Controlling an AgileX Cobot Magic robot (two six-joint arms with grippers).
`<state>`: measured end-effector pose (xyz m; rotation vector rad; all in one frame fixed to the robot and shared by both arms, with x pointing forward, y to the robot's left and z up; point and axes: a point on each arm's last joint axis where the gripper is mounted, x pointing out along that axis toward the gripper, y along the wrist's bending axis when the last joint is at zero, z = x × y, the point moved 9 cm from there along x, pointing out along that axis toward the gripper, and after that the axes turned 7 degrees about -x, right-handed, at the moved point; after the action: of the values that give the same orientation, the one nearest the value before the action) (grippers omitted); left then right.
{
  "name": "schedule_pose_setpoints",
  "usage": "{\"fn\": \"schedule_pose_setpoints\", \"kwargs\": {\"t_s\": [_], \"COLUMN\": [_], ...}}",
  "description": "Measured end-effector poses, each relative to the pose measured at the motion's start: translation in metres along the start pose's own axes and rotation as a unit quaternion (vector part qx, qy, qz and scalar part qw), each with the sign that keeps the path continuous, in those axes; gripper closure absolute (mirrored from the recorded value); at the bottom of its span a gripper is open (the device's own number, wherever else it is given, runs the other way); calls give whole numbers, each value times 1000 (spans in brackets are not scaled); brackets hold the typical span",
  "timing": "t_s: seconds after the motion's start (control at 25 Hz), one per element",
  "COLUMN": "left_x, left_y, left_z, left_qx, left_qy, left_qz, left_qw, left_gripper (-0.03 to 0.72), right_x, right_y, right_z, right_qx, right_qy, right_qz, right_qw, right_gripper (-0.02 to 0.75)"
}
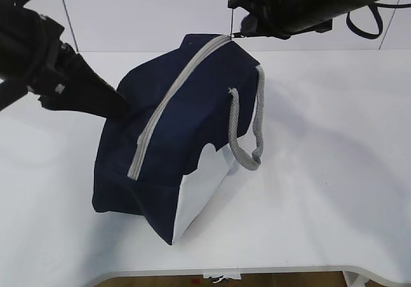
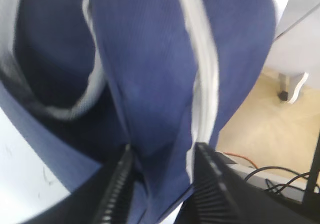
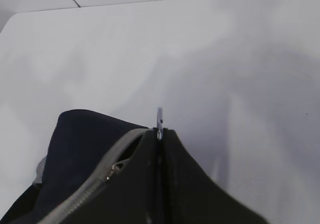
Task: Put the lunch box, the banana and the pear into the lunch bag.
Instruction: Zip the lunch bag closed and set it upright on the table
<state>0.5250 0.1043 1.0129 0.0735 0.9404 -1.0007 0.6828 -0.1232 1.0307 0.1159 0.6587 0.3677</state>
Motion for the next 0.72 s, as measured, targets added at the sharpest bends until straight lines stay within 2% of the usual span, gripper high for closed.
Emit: {"fn": "schedule_pose_setpoints", "kwargs": {"t_s": [0.2, 0.44, 0.72], "left_x": [-15, -31, -1], "left_y": [0, 14, 38], "left_z": [30, 76, 102], "left_qx": [4, -6, -61], "left_qy": [-42, -120, -138], "left_qz": [19, 61, 34], "left_qw": [999, 991, 988], "left_gripper": [304, 301, 298], "right_x": [0, -1, -3], "right_y": [8, 20, 32], "right_z": [-1, 1, 1], "right_qx": [3, 8, 4], "right_qy": [2, -2, -1], "right_qz": [17, 53, 86], "right_qw": [1000, 999, 996], "right_gripper": [748, 748, 748]}}
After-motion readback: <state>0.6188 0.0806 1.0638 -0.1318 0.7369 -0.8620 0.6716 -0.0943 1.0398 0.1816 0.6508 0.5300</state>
